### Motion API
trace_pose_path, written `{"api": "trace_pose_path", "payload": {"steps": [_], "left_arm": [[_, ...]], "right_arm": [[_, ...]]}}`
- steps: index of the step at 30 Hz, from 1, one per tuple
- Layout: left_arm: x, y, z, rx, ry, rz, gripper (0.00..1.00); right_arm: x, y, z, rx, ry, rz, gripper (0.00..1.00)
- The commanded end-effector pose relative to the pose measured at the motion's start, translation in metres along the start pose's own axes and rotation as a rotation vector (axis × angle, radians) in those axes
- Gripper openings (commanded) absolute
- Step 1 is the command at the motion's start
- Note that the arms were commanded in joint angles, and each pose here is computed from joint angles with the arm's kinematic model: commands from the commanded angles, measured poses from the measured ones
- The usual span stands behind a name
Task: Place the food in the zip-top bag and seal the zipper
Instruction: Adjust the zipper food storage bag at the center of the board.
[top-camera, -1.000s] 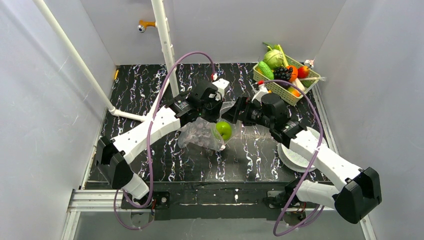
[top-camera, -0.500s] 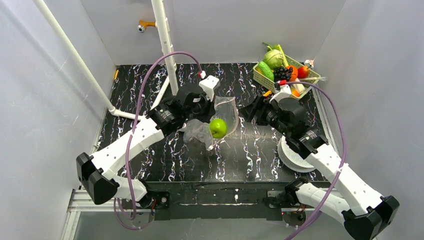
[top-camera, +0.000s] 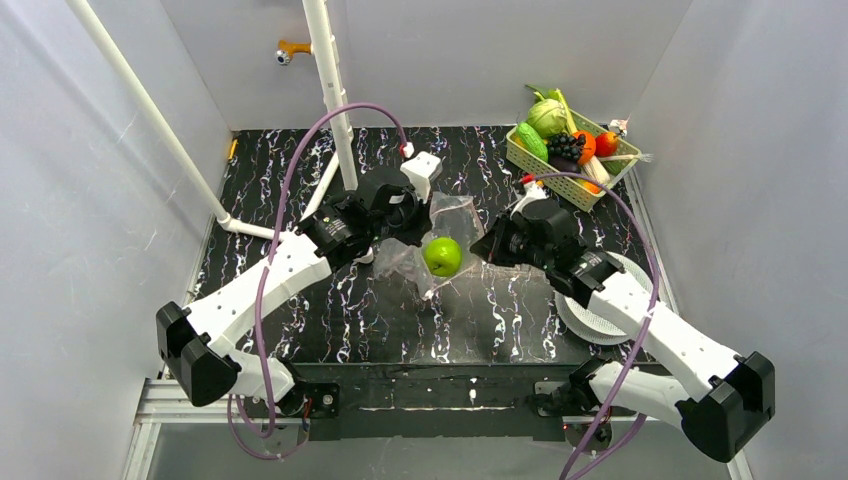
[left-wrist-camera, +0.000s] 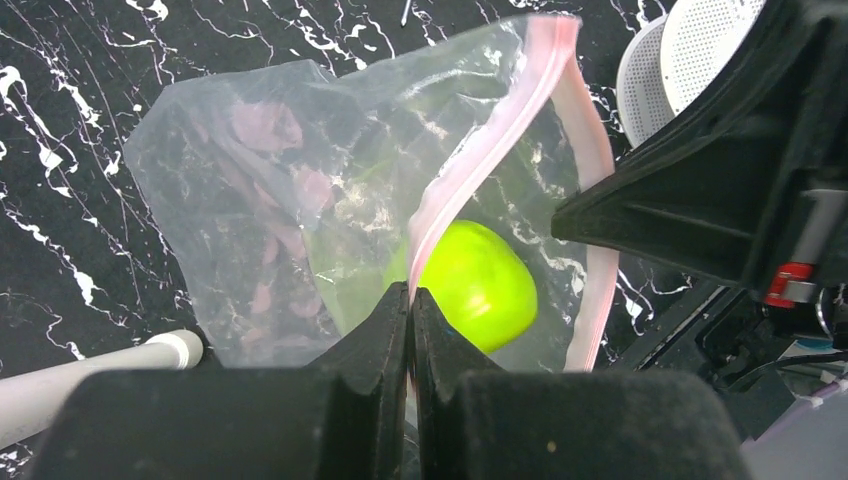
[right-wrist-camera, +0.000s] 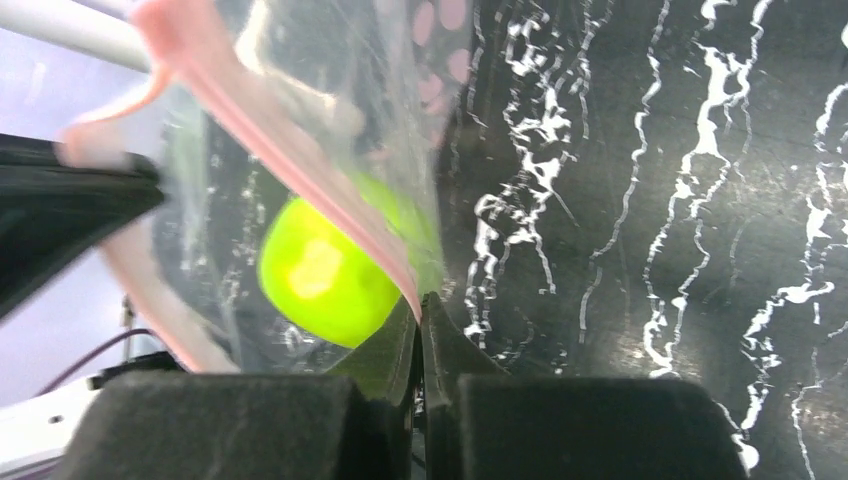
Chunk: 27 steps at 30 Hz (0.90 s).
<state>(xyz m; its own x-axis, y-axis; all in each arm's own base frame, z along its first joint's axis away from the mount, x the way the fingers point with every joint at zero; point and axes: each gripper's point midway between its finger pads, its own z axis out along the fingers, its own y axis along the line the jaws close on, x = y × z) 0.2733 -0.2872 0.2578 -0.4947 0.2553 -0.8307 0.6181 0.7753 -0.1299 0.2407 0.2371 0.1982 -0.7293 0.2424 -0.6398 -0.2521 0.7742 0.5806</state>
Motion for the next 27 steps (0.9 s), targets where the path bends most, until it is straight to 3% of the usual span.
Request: {"api": "trace_pose_path", "payload": {"steps": [1,8,14,19,23,27], "left_arm": [[-0.038,-0.008,-0.036,0.012,-0.061,-0.07,0.0],[-0.088,-0.036,-0.093,0.099,-0.064,-0.266,0.0],[-0.092,-0.034,-0.121,0.082,-0.089,-0.355,0.0],[-0.045,-0.01,-0.081,-0.068,0.045,-0.332,0.0],[-0.021,-0.027,-0.057,0.008,0.17,-0.344,0.0],[-0.039,-0.032,-0.056,0.042,0.108,-0.333,0.0]], "right_arm": [[-0.042,0.049,-0.029,-0.096,-0.052,0.023,0.01],[-0.057,0.082,-0.057,-0.094,0.103,0.044,0.01],[-0.046,0.092,-0.066,-0.219,0.209,0.054,0.01],[-0.032,0.082,-0.071,-0.22,0.273,0.029,0.01],[-0.024,0.072,-0.074,-0.204,0.271,0.008,0.01],[-0.015,0.066,-0.068,-0.197,0.296,0.008,0.01]]}}
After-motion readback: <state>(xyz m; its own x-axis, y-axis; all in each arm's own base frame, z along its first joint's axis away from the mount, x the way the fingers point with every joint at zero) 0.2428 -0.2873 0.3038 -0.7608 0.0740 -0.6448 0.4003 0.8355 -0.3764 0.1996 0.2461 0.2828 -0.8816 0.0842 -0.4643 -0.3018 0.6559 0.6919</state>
